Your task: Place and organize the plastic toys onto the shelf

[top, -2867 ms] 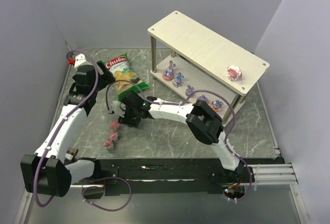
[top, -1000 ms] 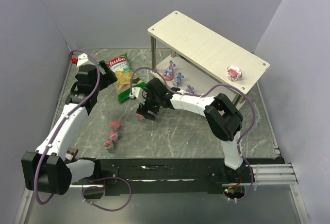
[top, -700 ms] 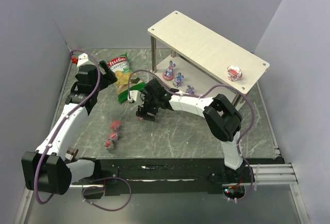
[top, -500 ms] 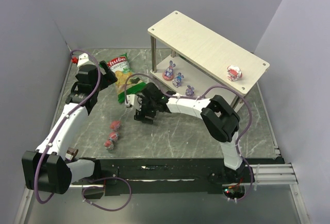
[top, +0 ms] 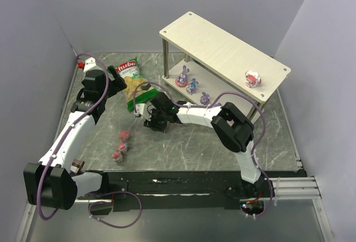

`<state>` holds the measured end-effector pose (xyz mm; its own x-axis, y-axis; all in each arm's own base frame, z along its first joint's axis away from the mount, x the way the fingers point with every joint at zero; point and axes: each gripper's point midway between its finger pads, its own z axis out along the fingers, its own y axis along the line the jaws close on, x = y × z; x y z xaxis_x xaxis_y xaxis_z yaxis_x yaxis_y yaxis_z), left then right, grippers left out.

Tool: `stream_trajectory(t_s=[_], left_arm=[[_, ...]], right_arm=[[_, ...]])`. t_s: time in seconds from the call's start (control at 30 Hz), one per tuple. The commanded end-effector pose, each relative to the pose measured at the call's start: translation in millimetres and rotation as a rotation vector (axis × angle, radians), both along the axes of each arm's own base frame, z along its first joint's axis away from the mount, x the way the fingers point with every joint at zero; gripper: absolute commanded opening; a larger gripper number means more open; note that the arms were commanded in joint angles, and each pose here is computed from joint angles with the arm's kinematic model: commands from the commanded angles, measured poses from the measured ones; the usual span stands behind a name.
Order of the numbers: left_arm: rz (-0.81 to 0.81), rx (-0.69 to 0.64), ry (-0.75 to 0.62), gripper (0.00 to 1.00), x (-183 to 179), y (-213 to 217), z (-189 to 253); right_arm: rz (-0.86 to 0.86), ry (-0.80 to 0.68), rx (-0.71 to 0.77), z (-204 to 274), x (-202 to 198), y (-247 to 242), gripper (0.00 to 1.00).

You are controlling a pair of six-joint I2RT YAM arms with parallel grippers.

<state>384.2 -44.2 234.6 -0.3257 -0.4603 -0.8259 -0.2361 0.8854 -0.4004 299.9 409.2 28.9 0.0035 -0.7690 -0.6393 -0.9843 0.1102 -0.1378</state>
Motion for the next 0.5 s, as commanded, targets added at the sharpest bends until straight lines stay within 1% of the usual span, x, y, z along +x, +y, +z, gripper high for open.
stream_trajectory(t_s=[0.0, 0.03, 0.1, 0.13, 0.17, 0.23, 0.27, 0.3, 0.47], left_arm=[[-0.015, -0.023, -0.062, 0.96, 6, -6, 16], [-0.017, -0.024, -0.063, 0.96, 6, -6, 17], [-0.019, -0.028, -0.063, 0.96, 6, -7, 16], [-0.021, -0.030, -0.065, 0.96, 6, -8, 16], [-0.023, -0.033, -0.065, 0.96, 6, -8, 15], [-0.028, -0.034, -0.066, 0.96, 6, -9, 15], [-0.028, -0.034, -0.064, 0.96, 6, -9, 15], [-0.028, -0.033, -0.063, 0.96, 6, -9, 15], [-0.045, -0.043, -0.053, 0.96, 5, -13, 11]], right_arm=[[-0.054, -0.046, 0.055, 26, 15, 13, 0.18], [-0.064, -0.041, 0.049, 29, 15, 12, 0.08], [-0.102, -0.052, 0.062, 48, 21, 11, 0.02], [-0.118, -0.053, 0.065, 55, 24, 10, 0.00], [-0.136, -0.036, 0.046, 63, 22, 4, 0.00], [-0.192, -0.037, 0.077, 93, 30, 5, 0.00], [-0.213, -0.010, 0.045, 102, 25, -6, 0.00], [-0.244, -0.017, 0.082, 130, 30, -2, 0.00], [-0.354, -0.027, 0.075, 212, 32, -37, 0.00]])
